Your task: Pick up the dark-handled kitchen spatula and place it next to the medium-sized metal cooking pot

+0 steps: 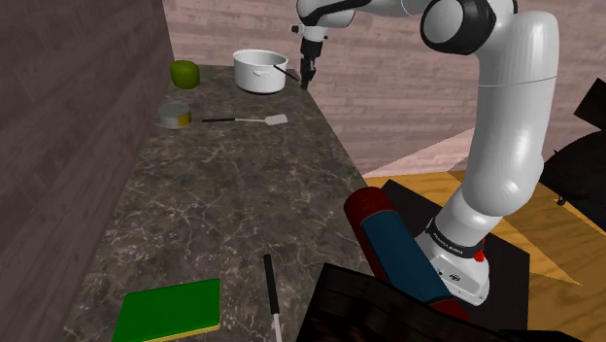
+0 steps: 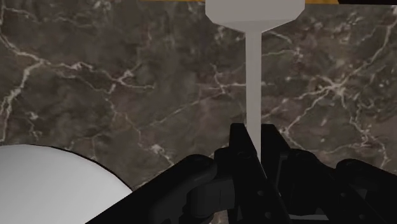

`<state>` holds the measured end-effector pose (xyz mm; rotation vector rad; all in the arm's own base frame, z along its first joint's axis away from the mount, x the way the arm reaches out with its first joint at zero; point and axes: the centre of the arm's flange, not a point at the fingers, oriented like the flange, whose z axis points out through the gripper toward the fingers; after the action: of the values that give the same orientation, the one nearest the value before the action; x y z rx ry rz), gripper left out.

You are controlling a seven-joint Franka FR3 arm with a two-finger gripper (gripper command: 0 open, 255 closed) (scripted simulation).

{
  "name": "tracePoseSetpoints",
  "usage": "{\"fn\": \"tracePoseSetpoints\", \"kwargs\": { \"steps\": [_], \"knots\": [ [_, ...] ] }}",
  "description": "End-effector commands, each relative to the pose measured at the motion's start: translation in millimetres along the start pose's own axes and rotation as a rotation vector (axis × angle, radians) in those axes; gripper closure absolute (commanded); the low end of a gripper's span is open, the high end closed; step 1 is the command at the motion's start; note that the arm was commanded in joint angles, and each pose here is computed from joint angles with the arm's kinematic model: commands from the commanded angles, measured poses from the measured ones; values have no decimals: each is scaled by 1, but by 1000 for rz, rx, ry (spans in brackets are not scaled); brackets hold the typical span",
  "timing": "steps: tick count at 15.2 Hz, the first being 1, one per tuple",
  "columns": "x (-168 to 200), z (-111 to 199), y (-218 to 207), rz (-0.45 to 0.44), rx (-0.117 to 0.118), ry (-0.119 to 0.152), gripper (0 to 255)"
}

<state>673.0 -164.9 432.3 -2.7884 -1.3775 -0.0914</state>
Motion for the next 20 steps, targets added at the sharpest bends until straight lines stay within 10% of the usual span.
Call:
{"fn": "tracePoseSetpoints", "kwargs": {
  "steps": [1, 19, 20],
  "knots": [
    [0, 11, 1, 0, -1, 0, 255],
    [-3, 65, 1, 0, -1, 0, 255],
    [-3, 65, 1, 0, -1, 0, 0]
  ]
}}
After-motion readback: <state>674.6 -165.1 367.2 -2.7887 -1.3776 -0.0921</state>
